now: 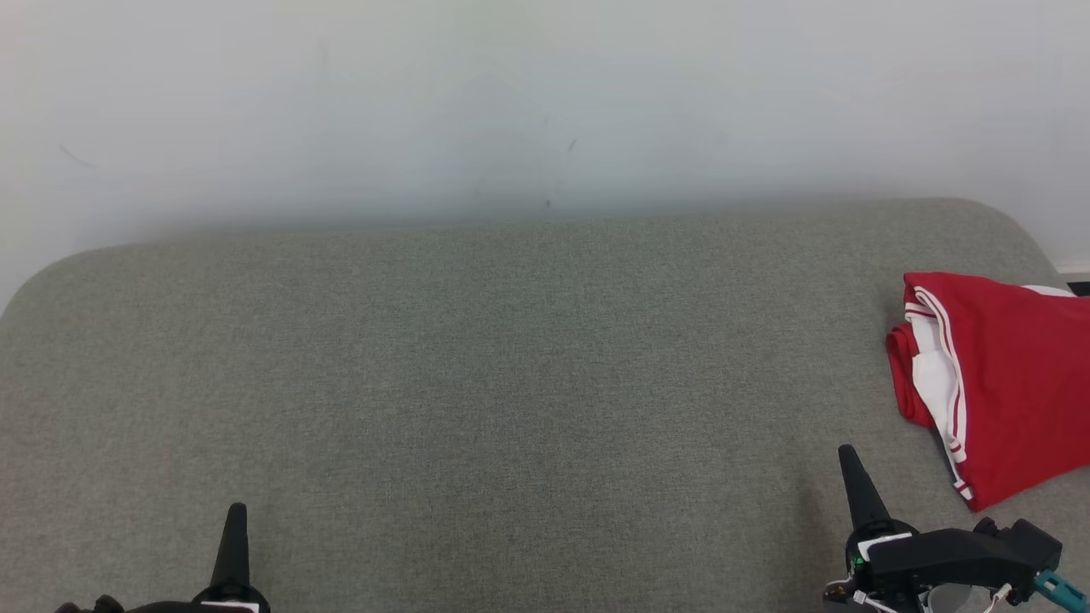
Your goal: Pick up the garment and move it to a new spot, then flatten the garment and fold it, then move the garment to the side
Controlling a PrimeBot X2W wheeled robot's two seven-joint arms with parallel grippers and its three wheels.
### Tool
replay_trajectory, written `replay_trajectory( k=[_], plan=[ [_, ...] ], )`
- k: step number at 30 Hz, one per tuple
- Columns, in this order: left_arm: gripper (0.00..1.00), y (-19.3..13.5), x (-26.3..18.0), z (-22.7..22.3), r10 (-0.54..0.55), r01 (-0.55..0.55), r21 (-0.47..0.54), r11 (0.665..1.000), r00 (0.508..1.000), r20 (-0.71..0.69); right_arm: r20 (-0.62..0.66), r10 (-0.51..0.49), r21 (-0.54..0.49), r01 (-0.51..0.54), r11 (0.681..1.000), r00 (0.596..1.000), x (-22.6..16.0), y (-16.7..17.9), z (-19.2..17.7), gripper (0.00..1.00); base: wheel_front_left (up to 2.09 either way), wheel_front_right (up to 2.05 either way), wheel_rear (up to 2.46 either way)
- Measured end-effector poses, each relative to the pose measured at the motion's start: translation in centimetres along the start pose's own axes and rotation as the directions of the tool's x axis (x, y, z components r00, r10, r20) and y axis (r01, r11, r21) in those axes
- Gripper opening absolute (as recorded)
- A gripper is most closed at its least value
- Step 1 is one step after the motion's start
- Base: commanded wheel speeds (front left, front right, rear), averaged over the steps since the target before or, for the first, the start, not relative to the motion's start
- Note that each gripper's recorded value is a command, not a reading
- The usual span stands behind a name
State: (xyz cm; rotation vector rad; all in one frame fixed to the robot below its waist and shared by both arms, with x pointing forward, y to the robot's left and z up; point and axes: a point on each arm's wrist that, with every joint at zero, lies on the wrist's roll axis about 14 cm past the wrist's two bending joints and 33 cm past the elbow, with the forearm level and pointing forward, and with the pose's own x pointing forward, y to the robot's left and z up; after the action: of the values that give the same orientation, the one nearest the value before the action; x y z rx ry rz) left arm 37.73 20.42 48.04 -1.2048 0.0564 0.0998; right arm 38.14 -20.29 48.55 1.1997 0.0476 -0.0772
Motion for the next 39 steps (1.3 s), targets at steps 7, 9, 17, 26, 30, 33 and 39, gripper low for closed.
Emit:
replay_trajectory(
  k=[7, 9, 17, 26, 30, 33, 39],
  plan=[
    [0.0, -0.2, 0.0, 0.0, -0.01, 0.01, -0.056, 0.998, 1.0, -0.006, -0.003, 0.008, 0.052, -0.008, 0.999, 1.0, 0.1, 0.2, 0.0, 0.0, 0.0, 0.0, 0.0],
    [0.0, -0.3, 0.1, 0.0, -0.015, 0.015, -0.071, 0.997, 1.0, -0.006, -0.003, 0.012, 0.073, -0.012, 0.997, 1.0, 0.1, 0.3, 0.1, 0.0, 0.0, 0.0, 0.0],
    [0.0, -0.8, 0.3, 0.1, -0.032, 0.03, -0.137, 0.99, 0.999, -0.01, -0.002, 0.025, 0.14, -0.024, 0.99, 1.0, 0.2, 0.7, 0.2, 0.0, 0.0, 0.0, 0.0],
    [0.0, -1.3, 0.4, 0.1, -0.049, 0.045, -0.207, 0.977, 0.999, -0.013, -0.004, 0.039, 0.21, -0.037, 0.977, 0.999, 0.3, 1.0, 0.3, 0.0, 0.0, 0.0, 0.0],
    [0.0, -1.5, 0.5, 0.1, -0.057, 0.052, -0.239, 0.97, 0.998, -0.013, -0.005, 0.045, 0.239, -0.043, 0.97, 0.999, 0.3, 1.2, 0.3, 0.0, 0.0, 0.0, 0.0],
    [0.0, -1.6, 0.5, 0.1, -0.06, 0.054, -0.258, 0.965, 0.998, -0.016, -0.008, 0.051, 0.26, -0.047, 0.964, 0.999, 0.4, 1.3, 0.3, 0.0, 0.0, 0.0, 0.0],
    [0.0, -2.0, 0.7, 0.2, -0.077, 0.068, -0.301, 0.951, 0.997, -0.016, -0.006, 0.063, 0.301, -0.058, 0.952, 0.998, 0.4, 1.6, 0.4, 0.0, 0.0, 0.0, 0.0]
  ],
)
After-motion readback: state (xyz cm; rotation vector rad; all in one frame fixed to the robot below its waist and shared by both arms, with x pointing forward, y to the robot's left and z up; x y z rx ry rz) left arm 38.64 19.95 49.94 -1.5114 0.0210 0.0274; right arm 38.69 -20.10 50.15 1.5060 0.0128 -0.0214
